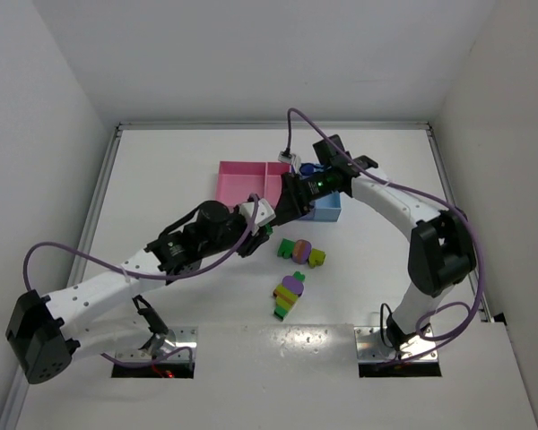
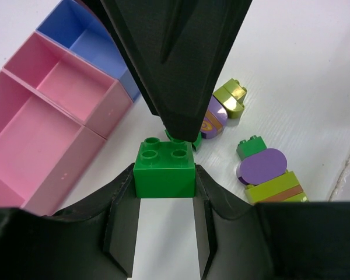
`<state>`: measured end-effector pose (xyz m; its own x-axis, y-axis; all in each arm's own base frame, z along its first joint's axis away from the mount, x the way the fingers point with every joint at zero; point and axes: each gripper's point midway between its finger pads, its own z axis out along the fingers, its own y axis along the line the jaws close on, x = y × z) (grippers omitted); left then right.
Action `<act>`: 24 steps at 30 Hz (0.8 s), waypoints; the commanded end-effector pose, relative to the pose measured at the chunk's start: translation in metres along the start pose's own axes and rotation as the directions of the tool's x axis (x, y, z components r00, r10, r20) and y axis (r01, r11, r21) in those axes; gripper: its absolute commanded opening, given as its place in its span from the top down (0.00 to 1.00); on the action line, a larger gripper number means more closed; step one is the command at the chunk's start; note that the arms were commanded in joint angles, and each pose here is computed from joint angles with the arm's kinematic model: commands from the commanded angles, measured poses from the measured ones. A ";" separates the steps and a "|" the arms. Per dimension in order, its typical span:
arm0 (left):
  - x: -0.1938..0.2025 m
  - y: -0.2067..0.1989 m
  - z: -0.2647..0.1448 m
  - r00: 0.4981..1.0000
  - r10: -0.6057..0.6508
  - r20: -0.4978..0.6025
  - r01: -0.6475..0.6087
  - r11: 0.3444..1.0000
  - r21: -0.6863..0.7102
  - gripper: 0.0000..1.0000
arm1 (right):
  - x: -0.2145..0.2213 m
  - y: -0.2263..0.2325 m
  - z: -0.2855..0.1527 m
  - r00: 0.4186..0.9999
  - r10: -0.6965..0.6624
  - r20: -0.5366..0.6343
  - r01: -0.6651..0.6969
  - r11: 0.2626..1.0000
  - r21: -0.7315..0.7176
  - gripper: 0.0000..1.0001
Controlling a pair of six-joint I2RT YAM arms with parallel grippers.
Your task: Sort the legos into containers by color
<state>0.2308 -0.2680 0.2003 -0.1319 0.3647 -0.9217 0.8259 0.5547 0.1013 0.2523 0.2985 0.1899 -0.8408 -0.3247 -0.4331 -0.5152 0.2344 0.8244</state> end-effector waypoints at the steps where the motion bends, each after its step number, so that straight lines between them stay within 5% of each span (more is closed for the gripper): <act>1: -0.028 -0.001 0.002 0.998 -0.002 0.065 0.003 1.000 -0.008 0.85 | -0.021 0.018 -0.002 0.997 -0.069 0.041 0.069 0.998 -0.002 0.27; 13: -0.031 -0.001 0.011 0.999 0.000 0.053 0.001 1.000 -0.007 0.85 | -0.021 0.019 0.007 0.997 -0.079 0.019 0.079 0.997 -0.021 0.32; 24: -0.032 0.004 0.014 0.999 -0.011 0.050 0.013 0.999 -0.034 0.85 | -0.012 0.015 0.009 0.998 -0.058 -0.012 0.058 0.998 -0.036 0.48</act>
<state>0.2400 -0.2791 0.1968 -0.1460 0.3842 -0.9116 0.8181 0.5650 0.1070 0.2530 0.3096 0.1901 -0.8316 -0.3420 -0.4376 -0.5252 0.2281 0.8198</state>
